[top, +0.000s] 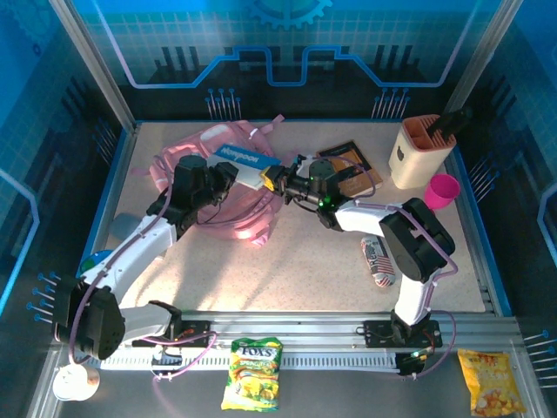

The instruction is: Pack the student bag

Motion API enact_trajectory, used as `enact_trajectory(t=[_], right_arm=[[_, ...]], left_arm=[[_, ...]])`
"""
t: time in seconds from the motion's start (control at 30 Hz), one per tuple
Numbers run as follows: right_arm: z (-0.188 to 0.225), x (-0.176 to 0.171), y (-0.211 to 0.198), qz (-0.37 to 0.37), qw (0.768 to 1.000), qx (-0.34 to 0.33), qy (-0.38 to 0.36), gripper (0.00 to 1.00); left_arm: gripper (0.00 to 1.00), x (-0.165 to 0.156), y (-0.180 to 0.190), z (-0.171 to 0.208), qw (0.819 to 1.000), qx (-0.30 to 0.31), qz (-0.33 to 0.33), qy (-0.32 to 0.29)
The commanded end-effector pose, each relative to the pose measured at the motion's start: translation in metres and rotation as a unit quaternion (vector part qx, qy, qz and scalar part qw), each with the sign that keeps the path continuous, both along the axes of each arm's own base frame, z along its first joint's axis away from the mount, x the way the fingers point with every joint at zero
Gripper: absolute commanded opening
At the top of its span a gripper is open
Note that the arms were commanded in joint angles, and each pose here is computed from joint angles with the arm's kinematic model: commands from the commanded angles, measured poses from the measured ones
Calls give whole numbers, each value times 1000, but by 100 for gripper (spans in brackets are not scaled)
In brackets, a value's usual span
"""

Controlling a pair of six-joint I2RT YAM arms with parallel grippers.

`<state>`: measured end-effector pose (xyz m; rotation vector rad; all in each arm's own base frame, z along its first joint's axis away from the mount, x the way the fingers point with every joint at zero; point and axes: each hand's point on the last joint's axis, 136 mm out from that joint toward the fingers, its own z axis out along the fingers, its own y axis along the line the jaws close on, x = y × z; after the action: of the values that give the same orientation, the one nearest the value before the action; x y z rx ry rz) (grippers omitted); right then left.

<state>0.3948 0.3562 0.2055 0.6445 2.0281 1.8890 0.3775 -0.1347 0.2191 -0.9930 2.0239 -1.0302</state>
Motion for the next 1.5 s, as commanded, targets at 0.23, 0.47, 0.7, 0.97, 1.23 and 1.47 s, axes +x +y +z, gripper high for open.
enact_trajectory(t=[0.23, 0.47, 0.7, 0.97, 1.23, 1.47], right_arm=[[6, 4, -66, -61, 992, -106, -44, 6], [4, 1, -126, -117, 971, -199, -59, 5], [-2, -9, -169, -160, 951, -260, -48, 5], [-5, -12, -178, -169, 947, -269, -40, 6], [-7, -15, -179, -170, 949, -264, -37, 6], [-4, -19, -187, -177, 945, -271, -40, 6]], left_arm=[[71, -8, 12, -51, 975, 183, -103, 65], [78, -2, 9, -73, 922, 311, -215, 78], [79, 6, 17, -86, 830, 459, -301, 97], [70, 14, 15, -108, 713, 579, -374, 126], [63, 26, 16, -134, 648, 614, -414, 177], [38, 45, 27, -119, 617, 659, -388, 187]])
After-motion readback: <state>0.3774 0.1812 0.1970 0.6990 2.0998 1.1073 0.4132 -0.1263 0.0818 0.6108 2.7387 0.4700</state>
